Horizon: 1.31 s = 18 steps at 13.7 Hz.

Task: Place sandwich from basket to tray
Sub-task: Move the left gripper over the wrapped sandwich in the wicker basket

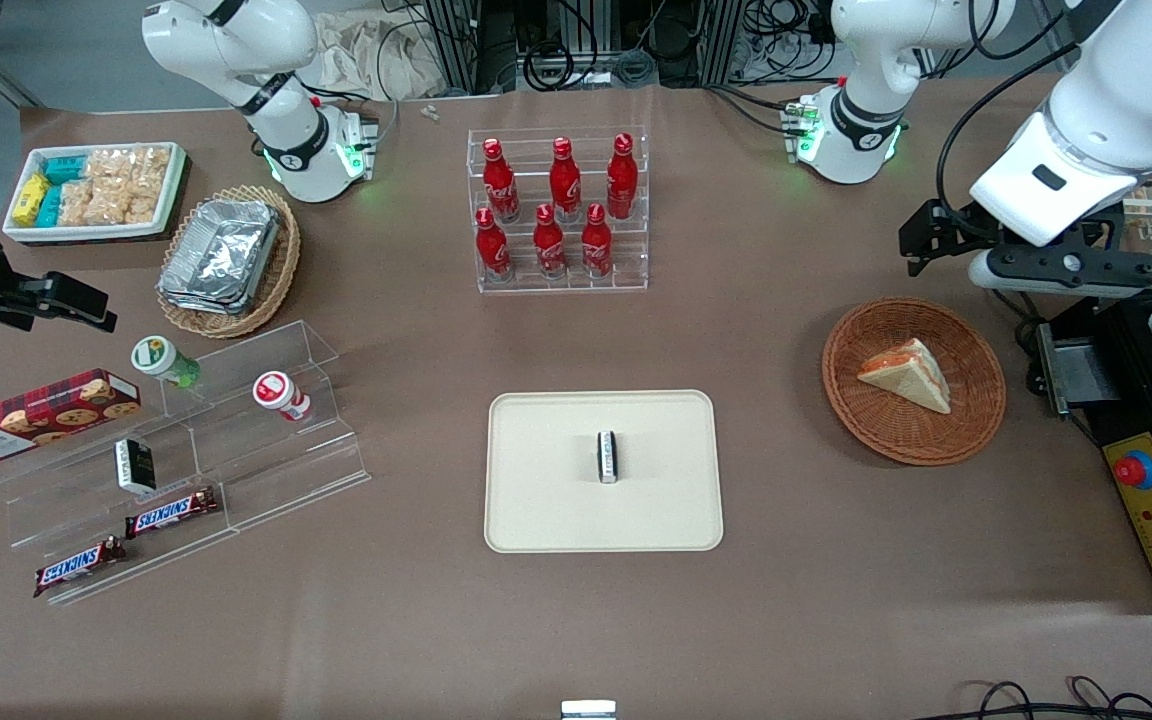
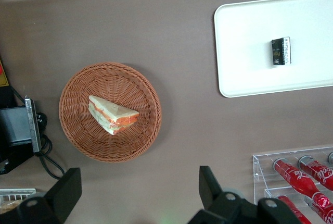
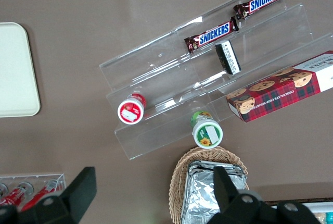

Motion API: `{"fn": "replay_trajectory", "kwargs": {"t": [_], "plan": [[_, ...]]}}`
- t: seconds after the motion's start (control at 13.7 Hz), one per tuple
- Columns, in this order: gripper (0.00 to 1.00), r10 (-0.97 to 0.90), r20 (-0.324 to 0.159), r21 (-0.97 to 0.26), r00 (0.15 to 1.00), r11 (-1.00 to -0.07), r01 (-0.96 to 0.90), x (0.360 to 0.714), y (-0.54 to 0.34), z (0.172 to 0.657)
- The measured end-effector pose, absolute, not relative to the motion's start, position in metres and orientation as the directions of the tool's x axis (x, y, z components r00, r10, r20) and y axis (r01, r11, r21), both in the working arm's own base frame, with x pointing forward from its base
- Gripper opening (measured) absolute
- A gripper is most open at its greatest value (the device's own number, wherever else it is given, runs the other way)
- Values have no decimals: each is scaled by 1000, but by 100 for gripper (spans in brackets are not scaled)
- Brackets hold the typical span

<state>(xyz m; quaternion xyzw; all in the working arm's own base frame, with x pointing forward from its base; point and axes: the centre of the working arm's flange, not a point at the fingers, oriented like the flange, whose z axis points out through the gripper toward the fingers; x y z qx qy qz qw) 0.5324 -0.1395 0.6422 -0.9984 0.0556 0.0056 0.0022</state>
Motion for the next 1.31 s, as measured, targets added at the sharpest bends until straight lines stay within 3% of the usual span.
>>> {"fn": "replay_trajectory", "kwargs": {"t": [0.66,1.02,1.31], "plan": [[100,-93,-27,-7,995,-996,-93,531,-137,641],[100,233,-60,-36,971,-972,231,531,-125,628],[100,355,-93,-71,930,-934,350,518,-97,595]]}}
